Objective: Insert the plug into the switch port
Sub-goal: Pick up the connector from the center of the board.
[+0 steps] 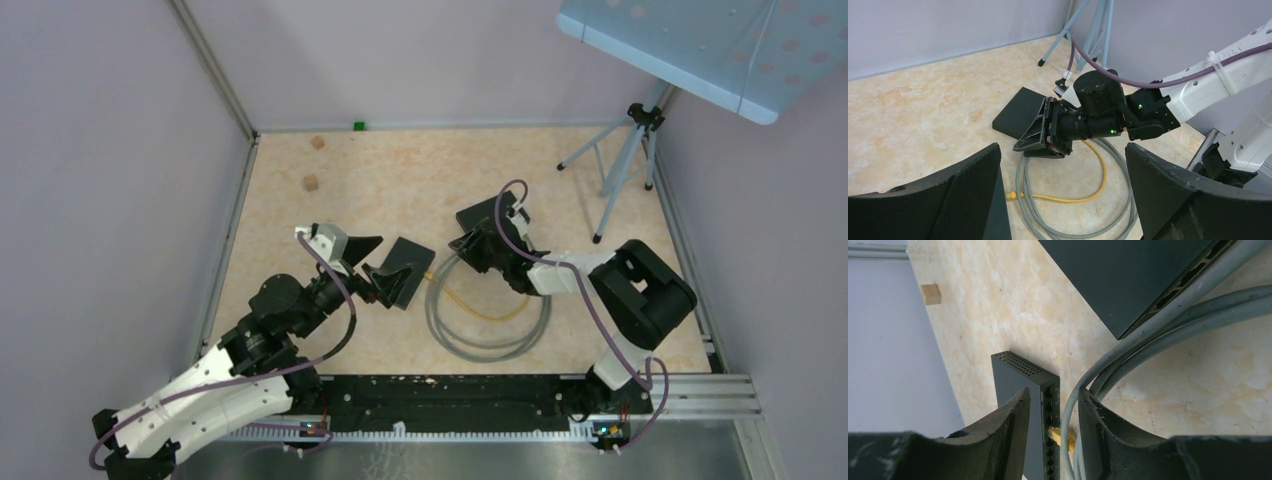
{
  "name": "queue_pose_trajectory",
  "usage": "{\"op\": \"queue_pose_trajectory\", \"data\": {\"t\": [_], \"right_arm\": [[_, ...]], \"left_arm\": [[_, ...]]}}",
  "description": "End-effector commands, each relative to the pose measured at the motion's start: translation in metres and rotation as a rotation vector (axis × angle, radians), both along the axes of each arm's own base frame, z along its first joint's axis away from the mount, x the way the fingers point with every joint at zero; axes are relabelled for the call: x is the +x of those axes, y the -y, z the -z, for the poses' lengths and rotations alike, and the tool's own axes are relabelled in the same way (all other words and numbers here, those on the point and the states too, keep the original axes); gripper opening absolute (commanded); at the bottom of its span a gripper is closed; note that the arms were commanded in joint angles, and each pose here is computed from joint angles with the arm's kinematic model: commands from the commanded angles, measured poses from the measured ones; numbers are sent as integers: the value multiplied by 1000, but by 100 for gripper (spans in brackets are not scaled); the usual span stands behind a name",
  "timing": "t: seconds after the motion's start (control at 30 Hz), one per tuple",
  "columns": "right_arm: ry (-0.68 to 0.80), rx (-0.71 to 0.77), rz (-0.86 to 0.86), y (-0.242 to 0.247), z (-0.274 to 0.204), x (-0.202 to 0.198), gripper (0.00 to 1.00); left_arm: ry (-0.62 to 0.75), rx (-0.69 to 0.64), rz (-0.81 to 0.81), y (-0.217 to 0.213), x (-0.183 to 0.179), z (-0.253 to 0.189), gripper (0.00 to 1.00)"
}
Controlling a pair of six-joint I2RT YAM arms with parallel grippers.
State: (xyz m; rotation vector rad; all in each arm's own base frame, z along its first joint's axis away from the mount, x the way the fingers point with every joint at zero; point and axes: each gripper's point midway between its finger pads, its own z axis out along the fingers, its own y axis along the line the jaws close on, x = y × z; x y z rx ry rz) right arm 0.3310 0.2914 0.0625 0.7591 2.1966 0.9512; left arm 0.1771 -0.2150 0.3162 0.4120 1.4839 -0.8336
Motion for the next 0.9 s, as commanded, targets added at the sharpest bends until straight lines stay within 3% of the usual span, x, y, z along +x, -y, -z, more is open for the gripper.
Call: {"op": "queue_pose_trajectory", "data": {"t": [0.0, 0.23, 0.33, 0.5, 0.87], "right_arm": [[39, 19, 29, -4, -9, 17, 40], [39, 16, 38, -6, -6, 23, 38], [21, -19, 53, -2, -3, 25, 43], [-33, -77, 97, 9, 7, 24, 48], [-181, -168, 240, 35, 37, 15, 49]], "left_arm": [[13, -20, -17, -6, 0, -7, 98], [13, -15, -20, -6, 0, -6, 98], [15, -17, -18, -6, 0, -7, 98], [6, -15, -17, -5, 0, -4, 98], [6, -11, -16, -4, 1, -5, 98]]}}
